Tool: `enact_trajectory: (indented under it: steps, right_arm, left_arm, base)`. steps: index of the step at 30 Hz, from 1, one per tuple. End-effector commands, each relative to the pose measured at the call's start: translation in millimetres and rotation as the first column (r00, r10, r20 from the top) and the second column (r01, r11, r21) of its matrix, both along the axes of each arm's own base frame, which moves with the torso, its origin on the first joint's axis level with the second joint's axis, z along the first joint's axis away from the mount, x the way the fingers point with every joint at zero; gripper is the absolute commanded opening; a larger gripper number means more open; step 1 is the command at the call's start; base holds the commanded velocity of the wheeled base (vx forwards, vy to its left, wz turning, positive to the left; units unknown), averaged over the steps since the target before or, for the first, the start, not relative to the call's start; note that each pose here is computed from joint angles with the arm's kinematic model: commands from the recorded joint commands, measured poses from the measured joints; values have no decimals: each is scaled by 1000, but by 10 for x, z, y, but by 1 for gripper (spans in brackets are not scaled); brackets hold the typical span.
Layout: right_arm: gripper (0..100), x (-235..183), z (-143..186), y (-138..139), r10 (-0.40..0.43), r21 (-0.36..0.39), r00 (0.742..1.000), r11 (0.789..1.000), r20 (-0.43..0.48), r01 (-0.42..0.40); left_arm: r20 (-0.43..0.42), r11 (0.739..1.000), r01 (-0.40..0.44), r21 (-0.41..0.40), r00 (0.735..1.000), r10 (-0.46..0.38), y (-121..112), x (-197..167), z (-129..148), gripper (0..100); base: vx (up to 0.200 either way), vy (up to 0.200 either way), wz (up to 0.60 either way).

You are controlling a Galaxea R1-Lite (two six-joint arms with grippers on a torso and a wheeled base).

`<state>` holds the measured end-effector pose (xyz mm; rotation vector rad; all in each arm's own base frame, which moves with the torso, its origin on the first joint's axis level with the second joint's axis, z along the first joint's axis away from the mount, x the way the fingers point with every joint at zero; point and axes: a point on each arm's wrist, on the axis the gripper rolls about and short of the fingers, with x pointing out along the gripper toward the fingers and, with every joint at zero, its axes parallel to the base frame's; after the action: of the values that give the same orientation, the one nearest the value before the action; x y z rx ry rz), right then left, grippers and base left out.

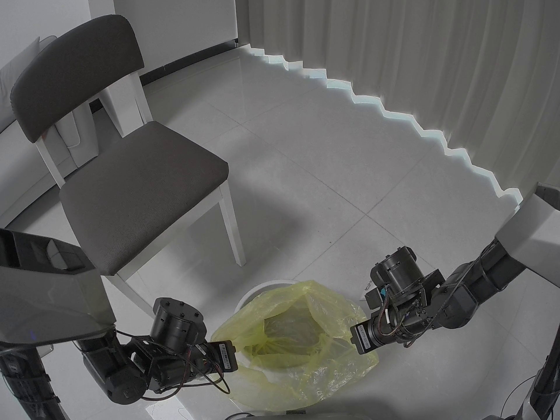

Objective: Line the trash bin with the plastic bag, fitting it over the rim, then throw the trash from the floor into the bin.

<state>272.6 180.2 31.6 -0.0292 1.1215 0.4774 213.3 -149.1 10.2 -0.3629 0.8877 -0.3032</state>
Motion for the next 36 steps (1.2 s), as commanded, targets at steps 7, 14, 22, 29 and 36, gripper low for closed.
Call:
enact_trajectory:
  steps: [7, 14, 22, 29, 36]
  right_arm:
    - [0, 643, -425, -34, -83, -22, 996, 996, -13, 83]
    - [0, 1003, -291, -93, -131, -6, 991, 991, 0, 131]
    - [0, 1093, -336, -59, -131, -7, 991, 991, -5, 131]
    - [0, 1205, -397, 6, -131, 6, 991, 991, 12, 131]
    - [0, 1294, -460, 46, -126, 4, 992, 992, 16, 126]
  left_arm:
    - [7, 998, -47, 42, 999, 46, -53, 596, -346, 0]
    - [46, 994, -103, 26, 994, 102, 21, 917, -173, 0]
    - [23, 993, -118, 30, 993, 117, 60, 940, -275, 0]
    - [55, 990, -144, 10, 988, 143, 131, 1011, -250, 0]
    - [33, 988, -149, 25, 988, 148, 137, 1039, -374, 0]
  base:
    - [0, 0, 0]
    - [0, 0, 0]
    - [0, 0, 0]
    - [0, 0, 0]
    - [0, 0, 0]
